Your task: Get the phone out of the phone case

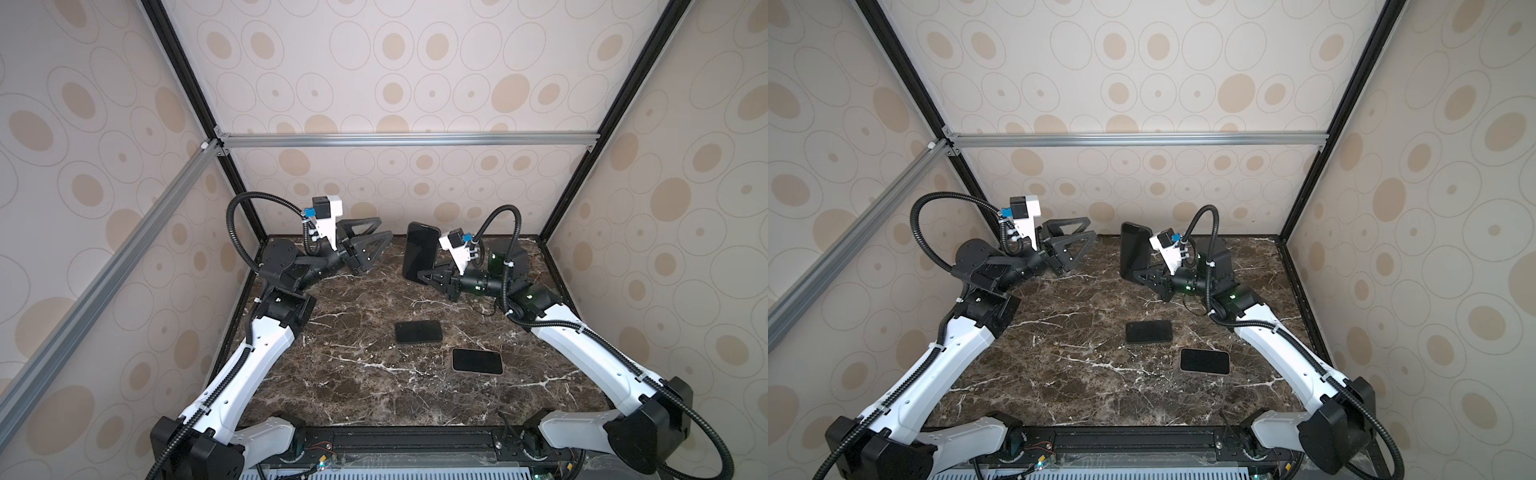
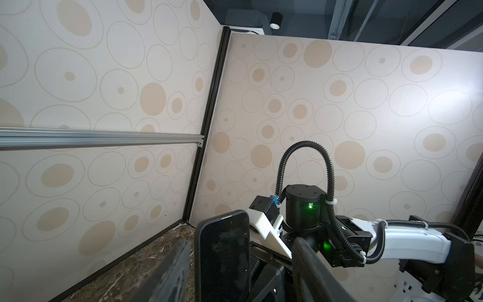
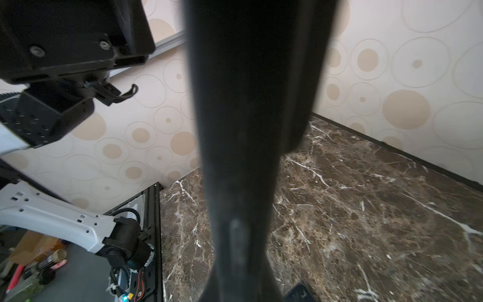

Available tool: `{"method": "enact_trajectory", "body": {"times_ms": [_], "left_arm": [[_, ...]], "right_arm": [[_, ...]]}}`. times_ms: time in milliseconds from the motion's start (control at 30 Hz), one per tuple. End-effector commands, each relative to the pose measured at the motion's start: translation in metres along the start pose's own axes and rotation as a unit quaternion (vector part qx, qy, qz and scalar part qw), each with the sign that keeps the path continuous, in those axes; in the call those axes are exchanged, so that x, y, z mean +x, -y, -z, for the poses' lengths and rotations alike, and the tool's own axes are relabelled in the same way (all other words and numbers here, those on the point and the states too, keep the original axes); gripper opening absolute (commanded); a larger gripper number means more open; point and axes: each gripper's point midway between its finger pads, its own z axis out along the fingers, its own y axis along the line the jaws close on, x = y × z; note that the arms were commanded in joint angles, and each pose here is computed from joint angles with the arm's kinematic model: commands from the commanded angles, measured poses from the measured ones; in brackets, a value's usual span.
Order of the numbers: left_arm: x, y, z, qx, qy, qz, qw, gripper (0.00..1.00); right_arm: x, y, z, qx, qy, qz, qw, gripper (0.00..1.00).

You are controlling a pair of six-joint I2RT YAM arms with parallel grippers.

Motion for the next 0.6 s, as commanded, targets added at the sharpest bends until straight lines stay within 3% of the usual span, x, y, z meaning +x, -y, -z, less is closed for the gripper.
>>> {"method": "enact_trajectory", "body": {"times_ms": [0,400,567], "left_arm": [[-0.004,0.009,0.002,0.035,0.003,0.007,0.999,0.62],[0.008,0.024,0.004,0.095,-0.029,0.01,0.995,0.51],[0.011,0.03,0.003,0.117,-0.043,0.005,0.992,0.51]], "right_arm": [[-0.028,-0.024,0.003,-0.082,0.048,0.046,0.994,0.0],[-0.019,-0.045,0.016,-0.143,0.052,0.136,0.979,0.0],[-0.012,-0.052,0.018,-0.168,0.032,0.153,0.973,0.0]]}}
